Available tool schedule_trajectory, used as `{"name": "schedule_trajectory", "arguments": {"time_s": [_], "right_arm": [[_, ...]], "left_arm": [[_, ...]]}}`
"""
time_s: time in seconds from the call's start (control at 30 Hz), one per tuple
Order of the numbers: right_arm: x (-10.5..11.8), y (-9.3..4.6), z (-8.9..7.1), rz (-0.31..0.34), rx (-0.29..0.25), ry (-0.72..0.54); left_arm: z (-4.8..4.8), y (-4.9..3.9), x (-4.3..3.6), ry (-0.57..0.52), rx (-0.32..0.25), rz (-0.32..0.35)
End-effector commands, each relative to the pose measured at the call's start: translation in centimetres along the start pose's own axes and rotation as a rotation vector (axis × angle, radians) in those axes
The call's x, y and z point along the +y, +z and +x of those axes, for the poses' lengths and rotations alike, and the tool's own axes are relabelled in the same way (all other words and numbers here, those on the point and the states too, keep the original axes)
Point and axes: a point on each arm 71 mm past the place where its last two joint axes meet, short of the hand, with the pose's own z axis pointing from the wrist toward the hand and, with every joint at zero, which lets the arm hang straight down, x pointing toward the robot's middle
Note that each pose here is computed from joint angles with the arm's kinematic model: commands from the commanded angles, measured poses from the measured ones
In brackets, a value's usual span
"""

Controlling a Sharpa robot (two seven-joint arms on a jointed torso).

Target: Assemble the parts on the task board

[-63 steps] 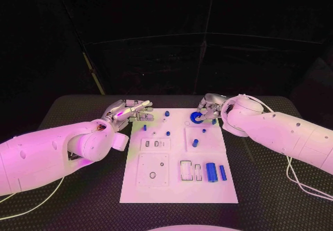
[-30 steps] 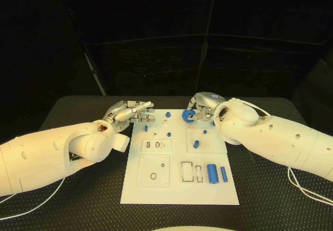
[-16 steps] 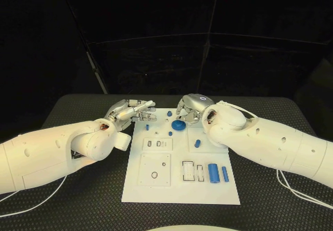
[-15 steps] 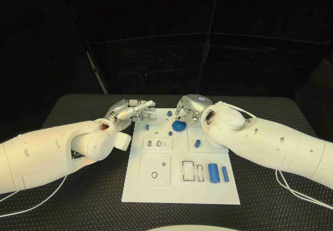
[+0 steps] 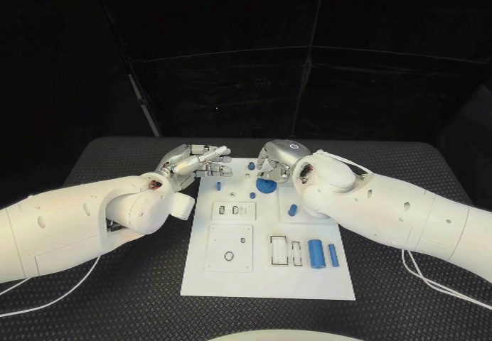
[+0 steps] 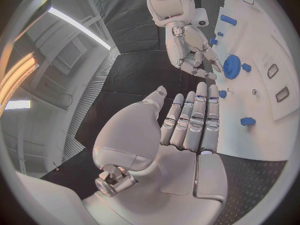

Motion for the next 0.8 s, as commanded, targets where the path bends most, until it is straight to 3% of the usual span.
{"name": "schedule_trajectory", "arguments": {"time_s": [0.03,0.3,0.8], "right_arm": [[0.0,-0.2,-0.4,-0.010,-0.028,-0.007],[-0.6,-0.6,-0.3,0.000,0.001,0.004],[-1.9,-1.1,0.3,0.032,0.119,0.028]], "left_arm": [[0.10,0.06,-0.23,0.001,0.011,0.016],[0.06,0.11,-0.21,0.002,0.010,0.016],[0.12,0.16,-0.18,0.001,0.013,0.014]]}}
